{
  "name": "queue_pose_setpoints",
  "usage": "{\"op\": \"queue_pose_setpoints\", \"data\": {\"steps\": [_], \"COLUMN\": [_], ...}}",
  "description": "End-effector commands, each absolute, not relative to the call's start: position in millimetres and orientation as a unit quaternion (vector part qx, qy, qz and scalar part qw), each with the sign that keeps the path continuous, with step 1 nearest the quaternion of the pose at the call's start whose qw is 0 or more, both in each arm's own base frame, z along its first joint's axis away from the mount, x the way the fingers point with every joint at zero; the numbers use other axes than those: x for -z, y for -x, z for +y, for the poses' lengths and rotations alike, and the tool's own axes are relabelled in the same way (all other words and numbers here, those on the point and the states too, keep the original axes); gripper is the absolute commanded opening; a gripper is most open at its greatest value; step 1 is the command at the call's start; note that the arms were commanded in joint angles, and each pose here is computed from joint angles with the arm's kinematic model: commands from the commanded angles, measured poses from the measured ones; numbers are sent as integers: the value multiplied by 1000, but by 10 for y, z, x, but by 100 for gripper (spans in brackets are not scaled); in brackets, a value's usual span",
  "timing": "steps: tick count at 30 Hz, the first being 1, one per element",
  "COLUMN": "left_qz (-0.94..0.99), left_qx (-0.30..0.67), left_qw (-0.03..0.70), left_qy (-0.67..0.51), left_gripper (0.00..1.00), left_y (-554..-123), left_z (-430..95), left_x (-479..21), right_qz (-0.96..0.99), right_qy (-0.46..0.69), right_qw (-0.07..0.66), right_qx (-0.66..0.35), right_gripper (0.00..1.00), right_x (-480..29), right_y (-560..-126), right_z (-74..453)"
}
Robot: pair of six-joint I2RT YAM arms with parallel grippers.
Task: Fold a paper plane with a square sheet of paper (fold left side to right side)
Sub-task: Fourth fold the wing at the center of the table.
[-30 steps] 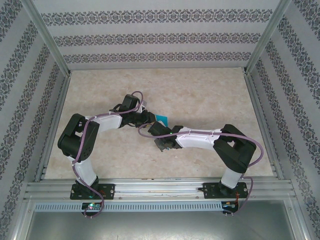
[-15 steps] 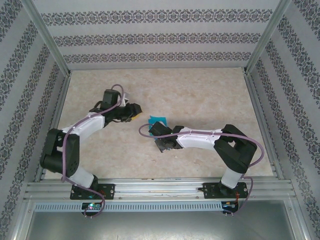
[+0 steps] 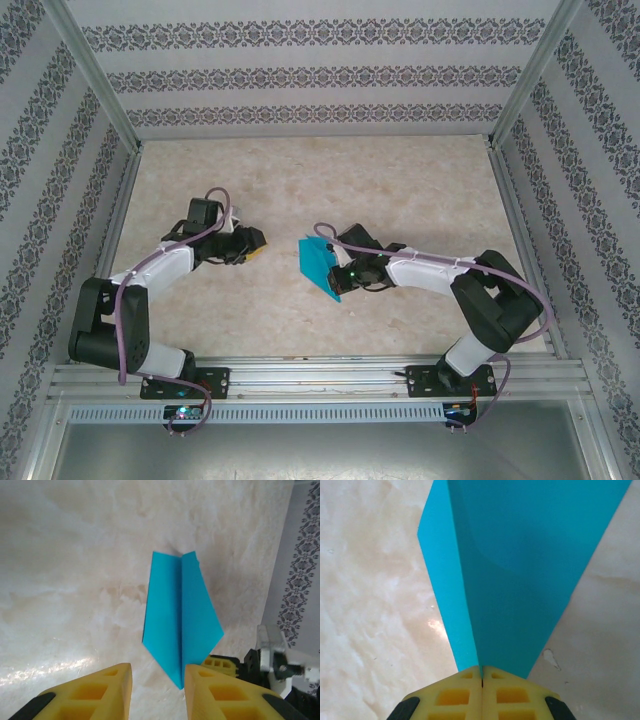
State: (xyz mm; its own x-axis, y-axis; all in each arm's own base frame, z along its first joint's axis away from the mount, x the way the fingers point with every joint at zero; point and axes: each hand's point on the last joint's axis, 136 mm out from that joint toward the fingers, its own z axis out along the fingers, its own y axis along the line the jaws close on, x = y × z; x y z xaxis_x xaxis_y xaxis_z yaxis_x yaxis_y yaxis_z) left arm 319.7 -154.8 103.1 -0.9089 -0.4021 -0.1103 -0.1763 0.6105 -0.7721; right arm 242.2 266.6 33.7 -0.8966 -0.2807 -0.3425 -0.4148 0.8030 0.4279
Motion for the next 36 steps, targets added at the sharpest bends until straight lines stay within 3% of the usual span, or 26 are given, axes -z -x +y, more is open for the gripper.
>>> {"op": "queue_pose_setpoints", "data": {"steps": [1, 22, 36], "left_qz": [883, 899, 915], "left_qx": [429, 425, 397], "left_qw": [126, 74, 52], "left_qy": [145, 74, 53], "left_gripper": [33, 37, 40], "left_y": [-3158, -3196, -3207], "left_z": [-1705, -2656, -2900], "left_x": [-1037, -737, -480], "right_qz": [923, 898, 897], "right_qy": [181, 119, 108], "right_qw": [109, 75, 68], "right_qx": [-322, -416, -423], "right_gripper": [0, 0, 0], "right_x": [-404, -282, -230], "right_y": [-2340, -2365, -2353], "right_z": [2789, 2642, 2601]}}
